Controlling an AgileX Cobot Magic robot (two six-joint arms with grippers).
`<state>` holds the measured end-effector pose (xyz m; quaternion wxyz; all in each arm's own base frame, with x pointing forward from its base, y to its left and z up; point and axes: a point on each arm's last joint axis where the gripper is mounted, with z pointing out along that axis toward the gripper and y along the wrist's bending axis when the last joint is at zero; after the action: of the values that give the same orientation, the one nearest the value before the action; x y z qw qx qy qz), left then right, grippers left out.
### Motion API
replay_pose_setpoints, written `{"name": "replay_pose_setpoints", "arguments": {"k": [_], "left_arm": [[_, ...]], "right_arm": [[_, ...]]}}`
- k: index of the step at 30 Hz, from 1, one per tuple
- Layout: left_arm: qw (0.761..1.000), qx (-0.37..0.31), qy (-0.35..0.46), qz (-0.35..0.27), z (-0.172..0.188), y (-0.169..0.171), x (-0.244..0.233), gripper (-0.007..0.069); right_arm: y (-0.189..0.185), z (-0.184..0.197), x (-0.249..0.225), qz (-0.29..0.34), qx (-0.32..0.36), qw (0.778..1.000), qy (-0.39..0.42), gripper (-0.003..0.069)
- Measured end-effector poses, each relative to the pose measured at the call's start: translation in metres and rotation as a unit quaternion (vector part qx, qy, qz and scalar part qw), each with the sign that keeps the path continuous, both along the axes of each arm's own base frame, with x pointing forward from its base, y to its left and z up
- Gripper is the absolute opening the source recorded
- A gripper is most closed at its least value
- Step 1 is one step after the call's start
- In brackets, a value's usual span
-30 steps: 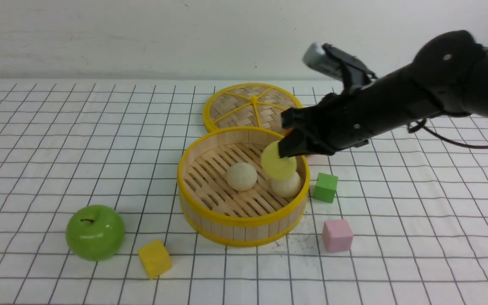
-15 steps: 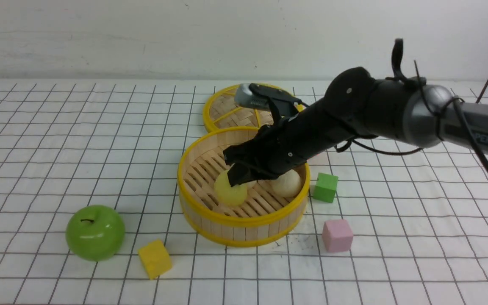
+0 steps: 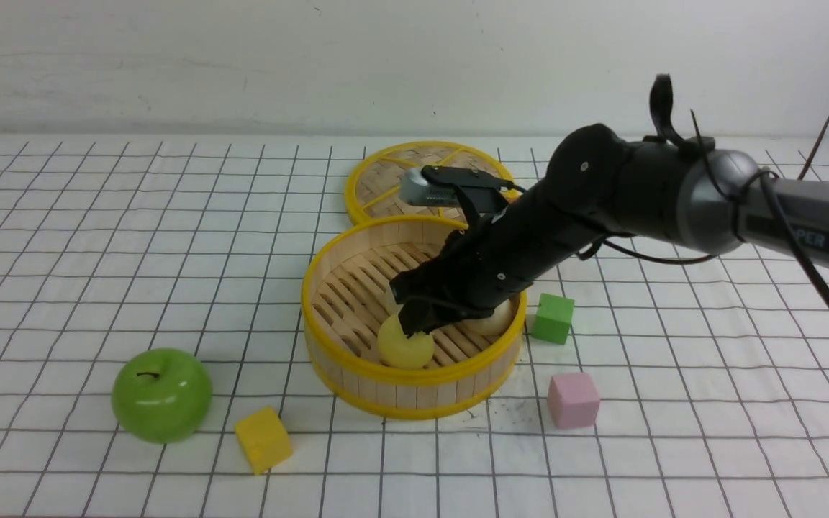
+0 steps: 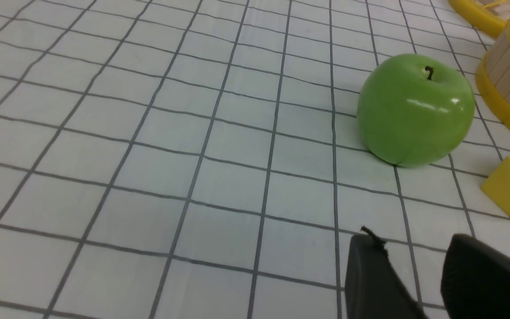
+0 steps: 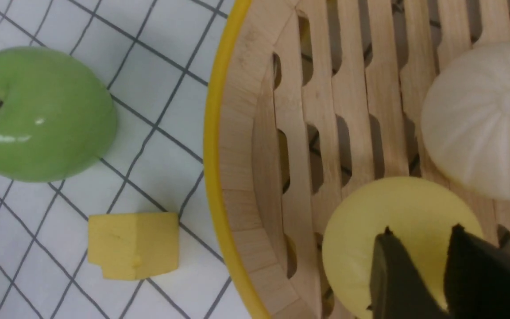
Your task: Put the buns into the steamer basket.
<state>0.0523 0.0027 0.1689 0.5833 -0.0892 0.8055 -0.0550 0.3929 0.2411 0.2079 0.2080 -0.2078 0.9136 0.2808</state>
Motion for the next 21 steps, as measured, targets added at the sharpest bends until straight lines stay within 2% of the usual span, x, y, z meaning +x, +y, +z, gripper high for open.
{"name": "replay_pose_setpoints", "arguments": {"k": [4, 7, 8, 9, 12, 17, 21], "left_arm": [[1.0, 0.0, 0.0, 0.0, 0.0, 0.0, 0.0, 0.0238], [1.0, 0.0, 0.0, 0.0, 0.0, 0.0, 0.0, 0.0238], [1.0, 0.0, 0.0, 0.0, 0.0, 0.0, 0.0, 0.0238], [1.0, 0.0, 0.0, 0.0, 0.0, 0.0, 0.0, 0.0238], [1.0, 0.0, 0.0, 0.0, 0.0, 0.0, 0.0, 0.0238], [1.0, 0.001, 0.0, 0.0, 0.0, 0.0, 0.0, 0.0238], [1.0, 0.002, 0.0, 0.0, 0.0, 0.0, 0.0, 0.0238]], "right_arm": [[-0.006, 0.005, -0.003, 0.014, -0.013, 1.0, 0.005, 0.0362], [-0.018, 0.018, -0.003, 0.015, -0.02, 1.0, -0.001, 0.0402], [-0.031, 0.032, -0.002, 0.011, -0.023, 1.0, -0.011, 0.0421], [-0.033, 0.034, -0.002, 0.01, -0.023, 1.0, -0.011, 0.0422], [-0.074, 0.072, -0.004, -0.023, -0.024, 0.999, -0.02, 0.043], [-0.129, 0.127, -0.035, -0.07, -0.024, 0.997, 0.026, 0.0399], [-0.141, 0.156, -0.061, -0.075, -0.041, 0.996, 0.025, 0.0363]]}}
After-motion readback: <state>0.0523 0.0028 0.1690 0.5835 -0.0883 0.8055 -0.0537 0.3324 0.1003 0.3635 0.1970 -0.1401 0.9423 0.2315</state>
